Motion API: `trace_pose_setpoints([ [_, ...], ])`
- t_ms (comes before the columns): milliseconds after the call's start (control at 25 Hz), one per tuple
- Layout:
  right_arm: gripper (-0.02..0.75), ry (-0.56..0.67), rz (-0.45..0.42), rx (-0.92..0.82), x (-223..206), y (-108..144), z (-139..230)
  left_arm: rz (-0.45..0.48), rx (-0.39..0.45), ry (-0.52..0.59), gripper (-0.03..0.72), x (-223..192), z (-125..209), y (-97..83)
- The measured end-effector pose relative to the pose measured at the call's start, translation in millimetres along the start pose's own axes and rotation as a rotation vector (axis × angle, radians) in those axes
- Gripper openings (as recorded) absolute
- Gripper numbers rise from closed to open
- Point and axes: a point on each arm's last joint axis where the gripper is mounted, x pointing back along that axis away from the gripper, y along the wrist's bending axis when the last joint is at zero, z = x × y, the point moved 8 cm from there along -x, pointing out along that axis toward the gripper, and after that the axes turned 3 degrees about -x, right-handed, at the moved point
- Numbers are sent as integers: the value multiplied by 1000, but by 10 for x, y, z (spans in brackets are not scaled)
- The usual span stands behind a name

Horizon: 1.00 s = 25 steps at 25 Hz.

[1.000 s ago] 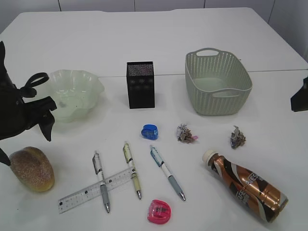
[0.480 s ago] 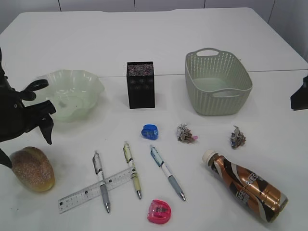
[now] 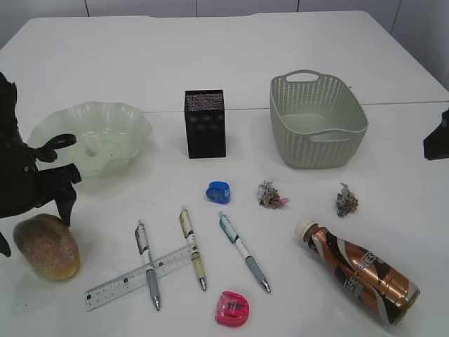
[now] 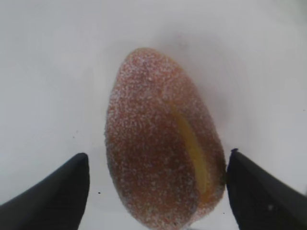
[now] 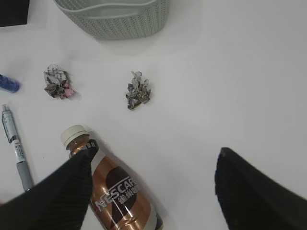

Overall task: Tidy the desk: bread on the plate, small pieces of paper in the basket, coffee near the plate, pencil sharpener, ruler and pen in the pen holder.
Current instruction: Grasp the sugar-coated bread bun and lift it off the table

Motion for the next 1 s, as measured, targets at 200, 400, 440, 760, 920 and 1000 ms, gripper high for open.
trace_pose_setpoints([
  [200, 584, 0, 0, 0, 0, 0, 0, 11, -22, 10, 650, -133, 0, -63],
  [400, 584, 0, 0, 0, 0, 0, 0, -17, -27, 36, 614, -256, 33, -48],
  [440, 584, 0, 0, 0, 0, 0, 0, -22, -26, 41, 597, -271, 41, -43],
  [760, 585, 0, 0, 0, 0, 0, 0, -62, -28, 67, 491, -266, 84, 27],
  [920, 584, 0, 0, 0, 0, 0, 0, -77, -43, 57, 487, -244, 68, 57],
  [1000, 584, 0, 0, 0, 0, 0, 0, -52, -50, 29, 486, -172, 25, 34],
])
